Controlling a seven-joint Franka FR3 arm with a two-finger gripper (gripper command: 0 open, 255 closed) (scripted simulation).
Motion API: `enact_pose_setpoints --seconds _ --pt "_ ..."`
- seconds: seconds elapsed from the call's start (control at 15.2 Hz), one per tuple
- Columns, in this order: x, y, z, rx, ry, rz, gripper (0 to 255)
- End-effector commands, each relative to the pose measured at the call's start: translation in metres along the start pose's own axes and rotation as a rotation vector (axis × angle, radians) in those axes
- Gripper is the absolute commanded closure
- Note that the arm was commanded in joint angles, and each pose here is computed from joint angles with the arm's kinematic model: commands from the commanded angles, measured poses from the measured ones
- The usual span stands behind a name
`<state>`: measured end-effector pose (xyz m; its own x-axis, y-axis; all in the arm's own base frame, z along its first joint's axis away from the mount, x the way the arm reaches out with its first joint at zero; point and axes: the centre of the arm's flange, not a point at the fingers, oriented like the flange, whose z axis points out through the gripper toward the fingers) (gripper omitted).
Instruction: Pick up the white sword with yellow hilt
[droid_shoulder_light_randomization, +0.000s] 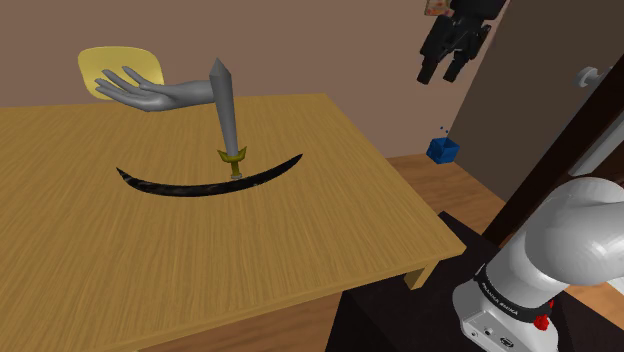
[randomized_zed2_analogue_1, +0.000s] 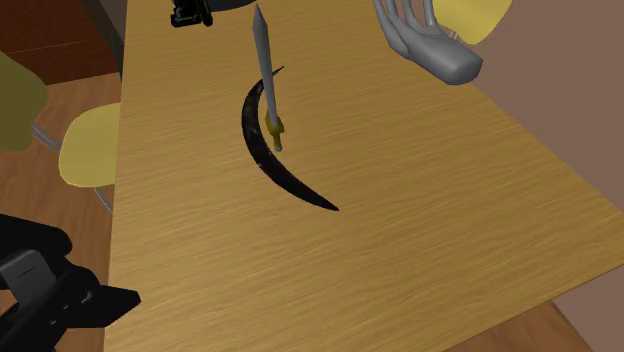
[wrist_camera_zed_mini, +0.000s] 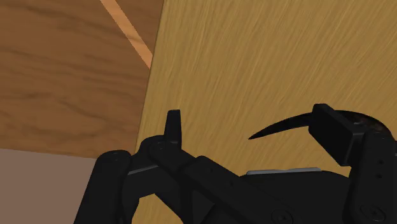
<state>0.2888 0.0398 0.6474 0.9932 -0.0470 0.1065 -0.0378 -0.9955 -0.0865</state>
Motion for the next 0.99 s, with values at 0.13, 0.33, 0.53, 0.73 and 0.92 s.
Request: enact_pose_setpoints --seconds 0.13,0.33,0.53,0.73,0.92 --pt "0.022 -0.002 0.014 0.015 -0.002 -0.076 0" --pt "0.055 -0.009 0.035 0.038 -0.004 -0.189 0" --pt "0.087 -0.019 0.056 0.060 -0.006 -0.302 0" --pt "0.118 -0.034 0.077 0.083 -0.009 -0.415 0" --pt "0.146 -0.052 0.097 0.105 -0.011 -0.529 0"
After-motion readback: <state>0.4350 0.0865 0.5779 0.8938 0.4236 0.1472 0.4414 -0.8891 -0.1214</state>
